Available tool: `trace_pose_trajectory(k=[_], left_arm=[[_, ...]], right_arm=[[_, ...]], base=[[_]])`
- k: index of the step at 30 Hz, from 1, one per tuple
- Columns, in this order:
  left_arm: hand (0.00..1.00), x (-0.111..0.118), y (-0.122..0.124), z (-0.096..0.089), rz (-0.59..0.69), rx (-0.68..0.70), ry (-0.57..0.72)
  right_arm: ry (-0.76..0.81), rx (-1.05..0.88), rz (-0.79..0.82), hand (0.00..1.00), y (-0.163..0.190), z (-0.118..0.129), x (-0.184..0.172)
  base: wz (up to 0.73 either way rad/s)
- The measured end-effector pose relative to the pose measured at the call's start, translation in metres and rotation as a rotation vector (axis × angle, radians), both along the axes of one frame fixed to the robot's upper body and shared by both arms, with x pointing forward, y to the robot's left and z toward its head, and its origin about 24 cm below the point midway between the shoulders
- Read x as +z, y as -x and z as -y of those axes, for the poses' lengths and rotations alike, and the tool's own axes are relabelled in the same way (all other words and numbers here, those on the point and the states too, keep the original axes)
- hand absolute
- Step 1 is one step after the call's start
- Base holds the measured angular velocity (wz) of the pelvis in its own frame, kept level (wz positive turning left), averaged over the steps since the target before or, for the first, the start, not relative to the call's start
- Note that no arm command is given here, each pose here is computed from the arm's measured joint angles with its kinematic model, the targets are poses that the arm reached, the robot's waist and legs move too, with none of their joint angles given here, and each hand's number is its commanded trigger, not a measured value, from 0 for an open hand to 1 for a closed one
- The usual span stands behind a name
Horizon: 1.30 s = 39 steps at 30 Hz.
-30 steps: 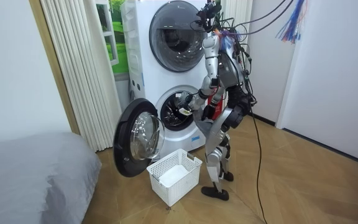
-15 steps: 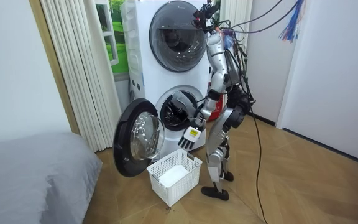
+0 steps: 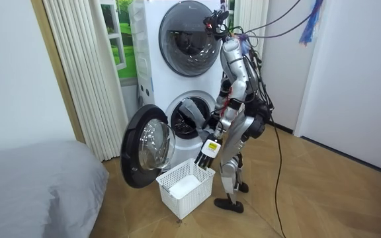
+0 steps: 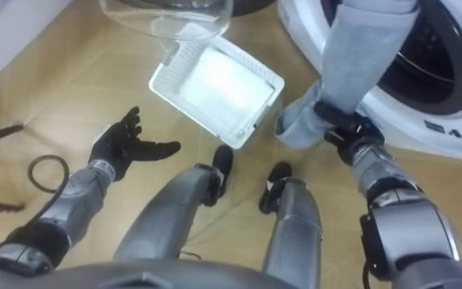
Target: Put towel into washing machine
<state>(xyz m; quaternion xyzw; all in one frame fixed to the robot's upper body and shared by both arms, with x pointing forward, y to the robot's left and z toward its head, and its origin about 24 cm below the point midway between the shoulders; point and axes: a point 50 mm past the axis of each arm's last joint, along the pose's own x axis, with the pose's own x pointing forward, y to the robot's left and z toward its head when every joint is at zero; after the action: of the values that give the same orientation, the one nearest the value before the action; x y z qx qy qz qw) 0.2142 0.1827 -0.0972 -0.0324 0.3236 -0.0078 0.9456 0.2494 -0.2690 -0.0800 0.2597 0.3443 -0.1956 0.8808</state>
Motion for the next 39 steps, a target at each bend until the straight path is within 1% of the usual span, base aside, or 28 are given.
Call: trace_pose_trajectory(k=[4, 9, 11, 14, 18, 22, 25, 28, 29, 30, 35, 37, 39], left_arm=[[0.0, -0.003, 0.006, -0.001, -0.025, -0.001, 0.001], [0.0, 0.002, 0.001, -0.001, -0.006, -0.004, 0.011], [0.0, 0.002, 0.001, -0.001, -0.014, -0.005, 0.012], [0.0, 0.002, 0.001, 0.0, -0.02, 0.002, 0.027], [0.0, 0.004, 0.0, -0.002, -0.02, 0.03, 0.005], [0.0, 0.005, 0.0, -0.002, -0.016, 0.062, -0.018], [0.0, 0.007, 0.0, -0.004, -0.009, 0.089, -0.02], [0.0, 0.012, -0.001, -0.004, 0.021, 0.11, -0.006], [0.0, 0.014, 0.001, -0.006, 0.03, 0.12, -0.016], [0.0, 0.016, 0.004, -0.01, 0.038, 0.129, -0.026], [0.0, 0.017, 0.009, -0.014, 0.04, 0.161, -0.054], [0.0, 0.015, 0.011, -0.015, 0.033, 0.167, -0.059], [0.0, 0.015, 0.012, -0.015, 0.031, 0.176, -0.065]], right_arm=[[-0.081, -0.041, 0.007, 1.0, 0.004, 0.0, -0.003], [-0.167, -0.103, 0.032, 1.0, 0.003, 0.001, -0.001], [-0.181, -0.103, 0.029, 1.0, 0.002, 0.0, -0.001], [-0.243, -0.141, 0.039, 1.0, 0.003, -0.002, -0.002], [-0.319, -0.226, 0.063, 1.0, -0.001, -0.004, 0.0], [-0.341, -0.277, 0.067, 1.0, -0.008, -0.004, 0.005], [-0.354, -0.293, 0.083, 1.0, -0.022, -0.006, 0.016], [-0.381, -0.365, 0.13, 1.0, -0.033, 0.005, 0.029], [-0.387, -0.382, 0.146, 1.0, -0.038, 0.007, 0.036], [-0.394, -0.384, 0.164, 1.0, -0.043, 0.008, 0.042], [-0.42, -0.419, 0.188, 1.0, -0.056, 0.014, 0.06], [-0.452, -0.453, 0.189, 0.0, -0.061, 0.015, 0.065], [-0.492, -0.503, 0.201, 0.0, -0.064, 0.017, 0.071]], base=[[0.03], [0.02], [0.05], [0.05], [0.0], [0.0], [-0.05], [-0.01], [-0.08], [-0.08], [0.0], [0.07], [0.11]])
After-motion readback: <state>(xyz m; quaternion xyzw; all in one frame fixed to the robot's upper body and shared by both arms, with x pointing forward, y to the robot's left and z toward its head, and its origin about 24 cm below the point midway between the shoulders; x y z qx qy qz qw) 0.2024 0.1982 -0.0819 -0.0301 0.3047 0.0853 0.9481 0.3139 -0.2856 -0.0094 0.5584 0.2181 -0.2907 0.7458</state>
